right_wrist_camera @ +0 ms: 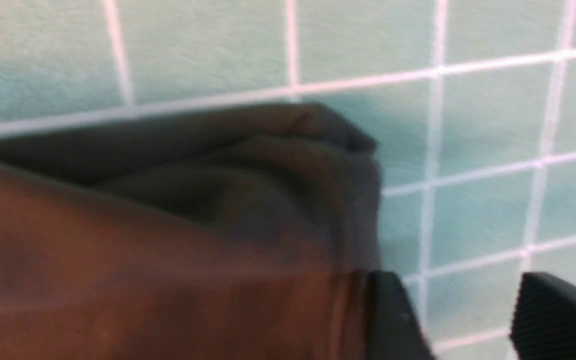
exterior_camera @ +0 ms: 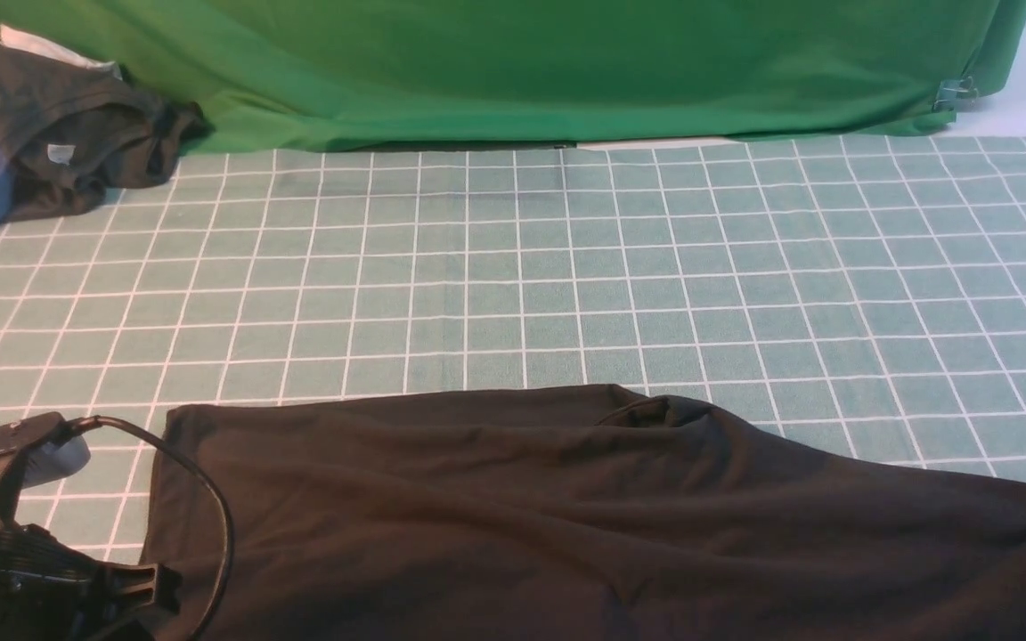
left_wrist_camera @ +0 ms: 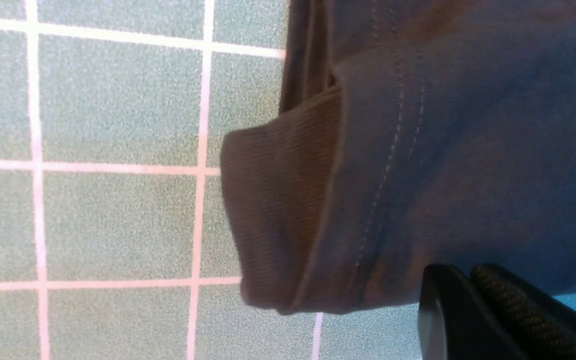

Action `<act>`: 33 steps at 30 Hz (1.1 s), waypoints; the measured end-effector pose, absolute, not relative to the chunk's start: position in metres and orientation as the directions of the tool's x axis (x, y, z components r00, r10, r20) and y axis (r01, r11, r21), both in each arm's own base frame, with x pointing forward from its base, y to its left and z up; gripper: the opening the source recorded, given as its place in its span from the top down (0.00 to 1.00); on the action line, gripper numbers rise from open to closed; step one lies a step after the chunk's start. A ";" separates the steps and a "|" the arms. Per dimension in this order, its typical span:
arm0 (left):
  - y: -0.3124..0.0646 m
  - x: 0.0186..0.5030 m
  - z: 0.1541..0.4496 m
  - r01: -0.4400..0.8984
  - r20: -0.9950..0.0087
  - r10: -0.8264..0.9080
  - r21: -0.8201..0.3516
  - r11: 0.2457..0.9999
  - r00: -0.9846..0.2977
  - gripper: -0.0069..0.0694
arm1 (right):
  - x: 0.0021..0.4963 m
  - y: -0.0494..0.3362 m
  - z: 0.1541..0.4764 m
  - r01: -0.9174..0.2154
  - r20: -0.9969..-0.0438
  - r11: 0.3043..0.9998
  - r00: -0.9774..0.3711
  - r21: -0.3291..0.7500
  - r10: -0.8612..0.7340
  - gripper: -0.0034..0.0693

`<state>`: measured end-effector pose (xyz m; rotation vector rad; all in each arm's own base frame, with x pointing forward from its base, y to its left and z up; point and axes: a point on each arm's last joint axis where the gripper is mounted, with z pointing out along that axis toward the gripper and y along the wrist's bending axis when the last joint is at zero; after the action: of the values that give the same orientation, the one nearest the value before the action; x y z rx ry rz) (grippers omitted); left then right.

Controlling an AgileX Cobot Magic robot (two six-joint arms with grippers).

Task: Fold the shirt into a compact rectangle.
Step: 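Pull the folded dark garment lengthwise by its ends to straighten it flat on the table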

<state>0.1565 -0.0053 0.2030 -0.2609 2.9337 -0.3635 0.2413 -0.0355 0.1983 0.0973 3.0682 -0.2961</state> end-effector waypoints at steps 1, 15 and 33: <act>-0.005 0.157 0.203 -0.151 -0.150 -0.194 -0.256 0.955 -0.970 0.90 | 0.239 -0.034 0.206 0.082 -0.086 0.981 -0.994 -0.175 0.067 0.61; -0.006 0.157 0.203 -0.156 -0.154 -0.201 -0.263 0.952 -0.967 0.90 | 0.230 0.016 0.254 -0.118 -0.363 0.950 -0.932 0.290 -0.006 0.92; -0.006 0.156 0.203 -0.154 -0.144 -0.196 -0.261 0.953 -0.970 0.90 | 0.312 0.180 0.224 -0.640 -0.479 0.740 -0.726 0.207 -0.493 0.44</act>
<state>0.1562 -0.0058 0.2031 -0.2646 2.9370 -0.3721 0.3117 0.1797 0.2240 -0.8689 2.5452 0.5094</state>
